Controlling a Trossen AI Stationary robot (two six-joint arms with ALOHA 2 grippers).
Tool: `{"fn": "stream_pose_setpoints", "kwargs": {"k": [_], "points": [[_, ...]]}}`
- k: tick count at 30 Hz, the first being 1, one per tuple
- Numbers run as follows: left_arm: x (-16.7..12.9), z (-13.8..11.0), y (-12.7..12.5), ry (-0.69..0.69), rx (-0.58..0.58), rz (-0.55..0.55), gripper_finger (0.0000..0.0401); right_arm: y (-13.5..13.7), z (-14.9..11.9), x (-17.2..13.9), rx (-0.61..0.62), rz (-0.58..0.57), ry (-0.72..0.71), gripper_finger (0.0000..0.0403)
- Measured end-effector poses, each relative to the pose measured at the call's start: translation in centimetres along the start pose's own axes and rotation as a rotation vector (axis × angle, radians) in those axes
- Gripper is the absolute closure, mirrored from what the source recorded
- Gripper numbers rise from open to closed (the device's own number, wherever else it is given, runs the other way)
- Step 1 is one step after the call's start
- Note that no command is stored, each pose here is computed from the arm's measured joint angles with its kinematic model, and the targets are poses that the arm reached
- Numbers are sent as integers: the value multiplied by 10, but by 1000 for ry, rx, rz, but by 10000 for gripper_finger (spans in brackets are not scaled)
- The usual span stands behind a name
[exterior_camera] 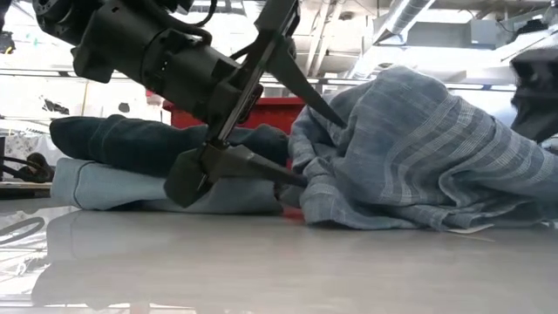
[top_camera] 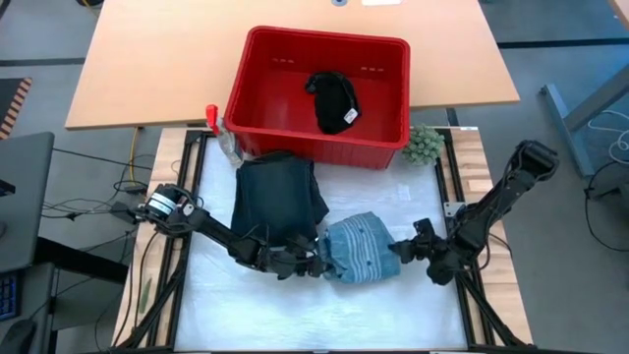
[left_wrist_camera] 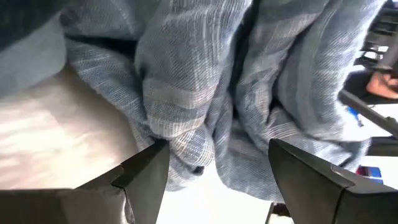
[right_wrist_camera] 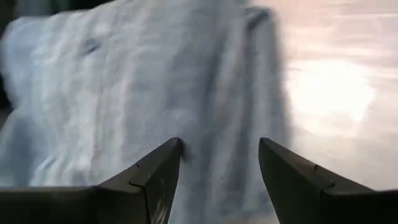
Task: Fold laundry
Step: Stack the blue shirt on the black pants
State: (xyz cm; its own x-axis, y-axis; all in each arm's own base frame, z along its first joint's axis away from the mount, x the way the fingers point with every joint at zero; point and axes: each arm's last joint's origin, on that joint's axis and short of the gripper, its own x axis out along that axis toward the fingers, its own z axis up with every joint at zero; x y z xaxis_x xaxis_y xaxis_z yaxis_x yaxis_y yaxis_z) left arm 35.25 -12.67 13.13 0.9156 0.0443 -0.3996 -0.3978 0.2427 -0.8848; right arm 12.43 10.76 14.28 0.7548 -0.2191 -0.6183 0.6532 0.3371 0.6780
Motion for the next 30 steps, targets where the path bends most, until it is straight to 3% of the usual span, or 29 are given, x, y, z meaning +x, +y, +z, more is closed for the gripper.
{"fn": "stream_pose_setpoints", "kwargs": {"k": [3,6,8,14,20,24,27,30], "points": [[0,0,-1,-10,-22,-13,140,-17,0,9,77,7,1,158],[-1,0,-4,-29,-37,-40,139,-27,-3,14,156,123,24,158],[-2,-1,-9,-29,-30,-85,133,-30,-4,15,167,182,11,158],[-4,-4,-18,-3,-24,-175,96,-32,-4,15,152,184,-3,157],[-3,-4,-9,-24,48,-78,68,-31,-4,15,139,189,-1,158],[-2,-4,-11,-34,109,-75,68,-32,-4,15,128,186,-3,158],[-1,-8,-22,-11,230,-87,68,-32,-3,15,128,183,-6,158],[2,-11,-27,5,301,-18,68,-32,-3,16,130,181,-11,158]]}}
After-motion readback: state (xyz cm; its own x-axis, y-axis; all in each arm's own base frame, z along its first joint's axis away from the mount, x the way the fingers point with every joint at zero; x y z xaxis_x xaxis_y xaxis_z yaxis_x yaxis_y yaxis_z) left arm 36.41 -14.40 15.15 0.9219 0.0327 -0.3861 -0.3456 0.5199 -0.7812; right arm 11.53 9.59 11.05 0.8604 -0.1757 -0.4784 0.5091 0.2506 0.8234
